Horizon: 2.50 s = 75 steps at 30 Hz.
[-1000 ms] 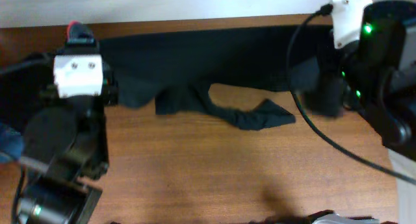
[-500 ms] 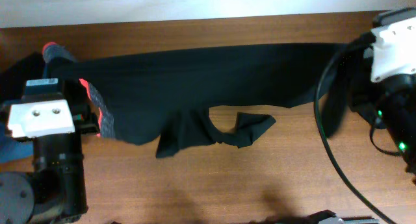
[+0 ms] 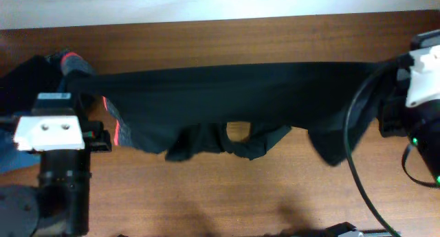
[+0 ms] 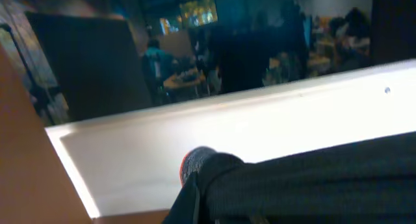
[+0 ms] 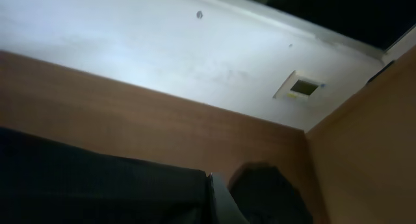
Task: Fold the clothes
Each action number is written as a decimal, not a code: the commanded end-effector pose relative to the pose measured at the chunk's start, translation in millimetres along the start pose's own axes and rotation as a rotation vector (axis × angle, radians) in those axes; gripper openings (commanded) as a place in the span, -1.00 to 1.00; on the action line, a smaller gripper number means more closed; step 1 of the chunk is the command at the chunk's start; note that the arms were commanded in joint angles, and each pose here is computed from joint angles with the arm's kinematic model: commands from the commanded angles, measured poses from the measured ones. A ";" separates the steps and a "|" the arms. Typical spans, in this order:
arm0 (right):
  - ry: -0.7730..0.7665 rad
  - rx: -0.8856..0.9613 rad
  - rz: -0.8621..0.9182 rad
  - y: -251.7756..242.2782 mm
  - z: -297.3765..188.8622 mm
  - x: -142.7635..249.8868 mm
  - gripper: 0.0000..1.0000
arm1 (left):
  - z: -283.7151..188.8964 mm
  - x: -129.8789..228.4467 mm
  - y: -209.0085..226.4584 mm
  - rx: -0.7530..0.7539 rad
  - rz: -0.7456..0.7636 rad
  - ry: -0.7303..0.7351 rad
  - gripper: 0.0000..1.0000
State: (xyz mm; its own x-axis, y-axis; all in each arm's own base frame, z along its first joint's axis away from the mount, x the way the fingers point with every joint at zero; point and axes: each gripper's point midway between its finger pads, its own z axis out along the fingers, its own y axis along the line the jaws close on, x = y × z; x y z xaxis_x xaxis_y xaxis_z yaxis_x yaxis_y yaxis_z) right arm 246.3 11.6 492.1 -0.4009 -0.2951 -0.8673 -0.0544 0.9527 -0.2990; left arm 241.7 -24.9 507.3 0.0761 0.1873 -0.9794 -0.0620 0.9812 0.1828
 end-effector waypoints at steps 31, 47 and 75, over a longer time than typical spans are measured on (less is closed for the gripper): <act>0.673 -0.152 -0.119 76.3 304.3 134.7 0.97 | 206.9 289.5 -41.8 -0.075 0.184 0.778 0.98; 0.812 -0.400 -0.342 131.3 335.3 271.9 0.98 | 155.3 330.8 -84.4 0.187 0.088 1.024 0.98; 0.842 -0.424 -0.333 157.0 350.0 349.7 0.00 | 154.8 331.4 -84.5 0.188 0.088 1.026 0.99</act>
State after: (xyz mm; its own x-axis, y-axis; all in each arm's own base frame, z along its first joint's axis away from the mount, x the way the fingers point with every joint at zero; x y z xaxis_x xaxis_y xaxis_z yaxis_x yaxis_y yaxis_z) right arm 422.8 34.2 16.7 -0.8005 -0.5732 -0.1751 -0.5438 0.8174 -0.1900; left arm 425.5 -35.6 167.4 -0.8241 0.2327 -0.5164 0.1481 0.9685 0.2002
